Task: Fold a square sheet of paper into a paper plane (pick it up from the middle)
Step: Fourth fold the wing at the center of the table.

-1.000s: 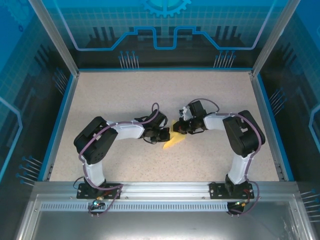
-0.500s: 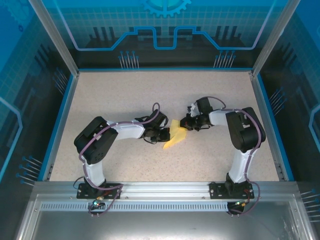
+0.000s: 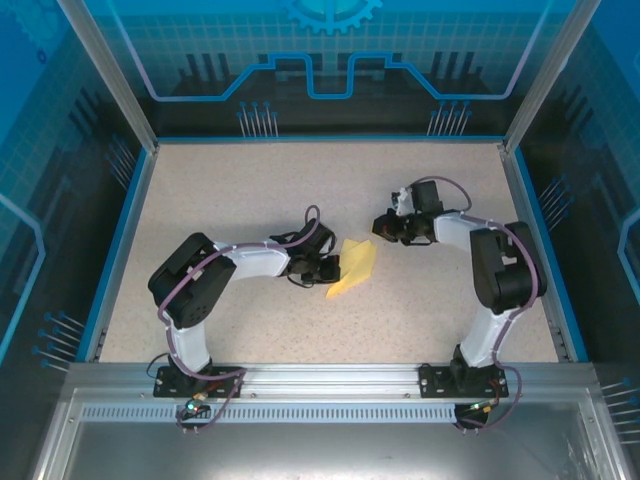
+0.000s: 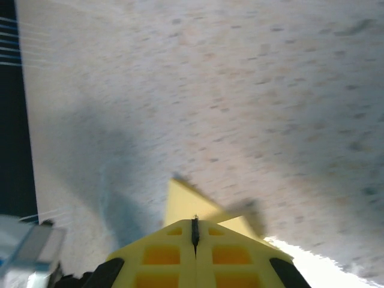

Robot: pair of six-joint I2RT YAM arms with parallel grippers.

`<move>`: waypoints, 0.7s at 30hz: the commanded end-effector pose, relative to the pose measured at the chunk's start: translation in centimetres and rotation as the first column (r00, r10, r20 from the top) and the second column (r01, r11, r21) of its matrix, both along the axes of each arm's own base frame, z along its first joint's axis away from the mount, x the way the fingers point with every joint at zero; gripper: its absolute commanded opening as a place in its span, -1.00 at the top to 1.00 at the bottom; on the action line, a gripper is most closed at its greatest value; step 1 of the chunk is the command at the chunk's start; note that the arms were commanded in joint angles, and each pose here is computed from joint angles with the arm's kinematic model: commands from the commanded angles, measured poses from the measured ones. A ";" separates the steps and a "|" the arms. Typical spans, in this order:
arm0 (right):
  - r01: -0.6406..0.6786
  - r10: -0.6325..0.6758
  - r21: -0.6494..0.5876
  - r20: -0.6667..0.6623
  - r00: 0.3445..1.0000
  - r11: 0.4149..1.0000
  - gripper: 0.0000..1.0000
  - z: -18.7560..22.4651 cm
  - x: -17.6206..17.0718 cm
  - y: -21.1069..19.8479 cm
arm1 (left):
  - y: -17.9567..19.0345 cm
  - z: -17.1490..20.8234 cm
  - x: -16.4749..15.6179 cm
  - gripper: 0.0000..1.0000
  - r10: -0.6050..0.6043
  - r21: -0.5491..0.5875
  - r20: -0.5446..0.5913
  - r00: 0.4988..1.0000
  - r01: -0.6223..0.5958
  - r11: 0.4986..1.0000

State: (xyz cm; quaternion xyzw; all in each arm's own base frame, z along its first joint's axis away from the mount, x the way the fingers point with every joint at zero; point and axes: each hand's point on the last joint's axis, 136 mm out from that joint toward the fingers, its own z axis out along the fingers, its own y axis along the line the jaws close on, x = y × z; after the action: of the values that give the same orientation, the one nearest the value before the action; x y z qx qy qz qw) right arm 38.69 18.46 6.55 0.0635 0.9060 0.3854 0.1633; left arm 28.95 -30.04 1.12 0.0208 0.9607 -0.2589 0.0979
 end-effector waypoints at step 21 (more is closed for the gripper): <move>-0.045 0.030 -0.077 -0.196 0.980 0.996 1.00 -7.5 -2.2 1.1 | 5.7 -6.7 -6.3 1.00 0.031 0.276 -0.233 0.972 0.035 0.961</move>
State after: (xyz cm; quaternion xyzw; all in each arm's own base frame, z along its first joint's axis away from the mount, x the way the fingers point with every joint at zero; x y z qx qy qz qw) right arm 34.80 23.10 1.13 0.0326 0.9198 0.3874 0.0535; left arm 28.94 -30.05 1.10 0.0207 0.9609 -0.2585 0.0972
